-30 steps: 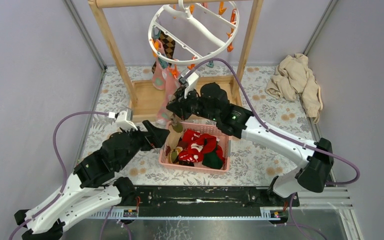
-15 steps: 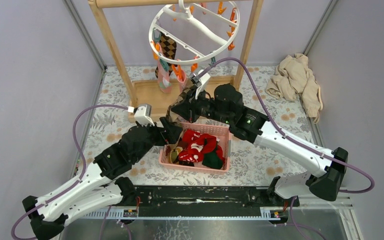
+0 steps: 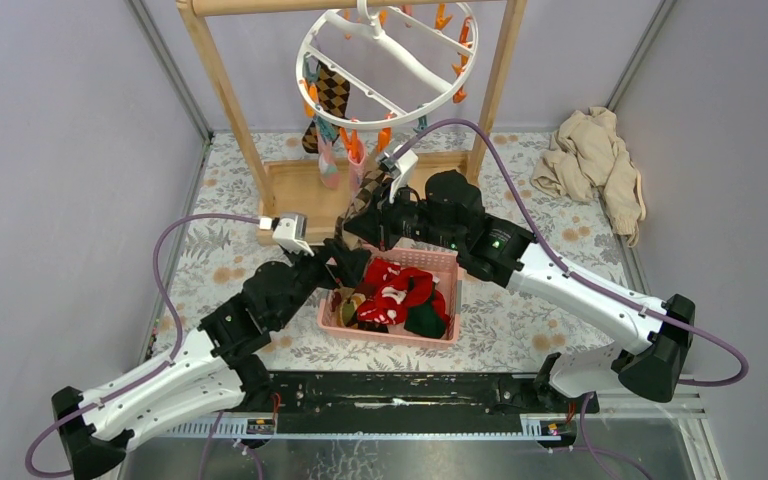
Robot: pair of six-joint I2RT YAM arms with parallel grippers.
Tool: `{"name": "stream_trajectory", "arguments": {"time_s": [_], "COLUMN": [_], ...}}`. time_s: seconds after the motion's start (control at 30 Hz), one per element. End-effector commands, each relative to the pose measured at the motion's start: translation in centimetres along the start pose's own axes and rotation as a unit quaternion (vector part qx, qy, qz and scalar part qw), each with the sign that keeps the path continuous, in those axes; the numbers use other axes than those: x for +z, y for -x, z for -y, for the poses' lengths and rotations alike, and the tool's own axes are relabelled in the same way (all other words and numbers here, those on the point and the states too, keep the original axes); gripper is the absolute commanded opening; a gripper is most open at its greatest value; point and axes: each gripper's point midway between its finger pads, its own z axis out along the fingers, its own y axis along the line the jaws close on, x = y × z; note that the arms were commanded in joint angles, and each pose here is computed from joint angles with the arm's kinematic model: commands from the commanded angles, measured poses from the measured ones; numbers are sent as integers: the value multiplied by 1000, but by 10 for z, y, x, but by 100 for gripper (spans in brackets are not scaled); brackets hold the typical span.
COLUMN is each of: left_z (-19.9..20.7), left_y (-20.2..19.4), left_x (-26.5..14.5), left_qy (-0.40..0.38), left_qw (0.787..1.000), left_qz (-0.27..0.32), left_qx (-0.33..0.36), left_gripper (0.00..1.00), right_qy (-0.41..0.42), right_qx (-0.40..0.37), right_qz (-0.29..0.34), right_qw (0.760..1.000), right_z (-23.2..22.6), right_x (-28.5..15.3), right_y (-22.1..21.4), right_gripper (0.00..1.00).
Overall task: Remove the socks clipped to the hanger
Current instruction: Remove the sock from the hanger.
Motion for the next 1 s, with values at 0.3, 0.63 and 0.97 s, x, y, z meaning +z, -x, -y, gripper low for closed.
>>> {"name": "stream_trajectory", "arguments": {"time_s": [0.3, 0.63, 0.97], "left_z": [15, 14, 23], "left_y": [27, 26, 25], "left_x": [7, 10, -5], "left_qy": [-21, -4, -32], "left_qw": [995, 996, 998], "left_qz": [80, 61, 40], "left_qx": [58, 71, 47], "left_gripper": [69, 12, 9], "right_qy": [30, 29, 4], "right_qx": [5, 4, -2], "right_qz": [10, 6, -3], "right_qw": [999, 1000, 1000], "right_z": [-17, -16, -4], "right_x": [-8, -5, -2], "right_y": [16, 14, 8], "right_gripper": [0, 0, 0]}}
